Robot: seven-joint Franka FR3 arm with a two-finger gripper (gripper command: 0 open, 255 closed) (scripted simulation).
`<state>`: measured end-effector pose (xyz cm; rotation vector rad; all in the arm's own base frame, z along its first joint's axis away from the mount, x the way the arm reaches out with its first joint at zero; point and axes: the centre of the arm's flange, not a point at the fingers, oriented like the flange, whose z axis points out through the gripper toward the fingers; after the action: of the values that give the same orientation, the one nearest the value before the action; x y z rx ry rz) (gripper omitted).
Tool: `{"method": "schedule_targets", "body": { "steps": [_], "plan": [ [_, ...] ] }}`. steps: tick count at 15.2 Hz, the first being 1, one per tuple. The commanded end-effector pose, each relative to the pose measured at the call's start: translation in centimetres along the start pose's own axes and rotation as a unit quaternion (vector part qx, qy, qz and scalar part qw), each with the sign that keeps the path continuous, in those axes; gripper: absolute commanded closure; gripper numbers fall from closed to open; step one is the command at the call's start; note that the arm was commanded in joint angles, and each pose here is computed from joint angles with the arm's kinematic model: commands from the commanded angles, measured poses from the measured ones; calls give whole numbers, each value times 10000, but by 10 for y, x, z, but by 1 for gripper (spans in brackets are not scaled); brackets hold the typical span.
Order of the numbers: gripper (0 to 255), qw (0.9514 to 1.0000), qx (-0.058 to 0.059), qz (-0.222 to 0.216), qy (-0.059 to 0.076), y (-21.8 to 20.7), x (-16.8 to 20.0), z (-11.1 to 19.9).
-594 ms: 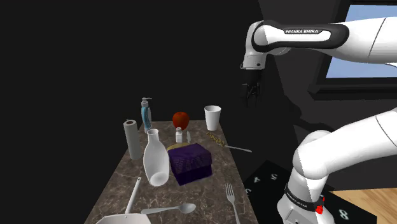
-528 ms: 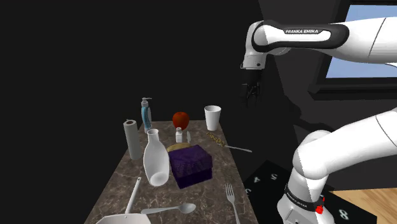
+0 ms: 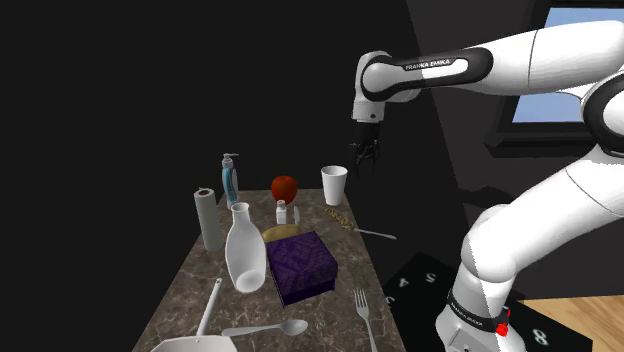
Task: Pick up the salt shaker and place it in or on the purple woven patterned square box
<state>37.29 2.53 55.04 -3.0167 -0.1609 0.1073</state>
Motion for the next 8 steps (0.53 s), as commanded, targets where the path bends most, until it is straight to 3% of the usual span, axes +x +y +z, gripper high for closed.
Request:
{"method": "schedule_targets", "body": {
  "steps": [1, 8],
  "plan": [
    [0, 10000, -47, 0, 33, -7, 24, 11],
    [0, 9997, -212, 0, 120, -31, 103, 49]
  ]
}}
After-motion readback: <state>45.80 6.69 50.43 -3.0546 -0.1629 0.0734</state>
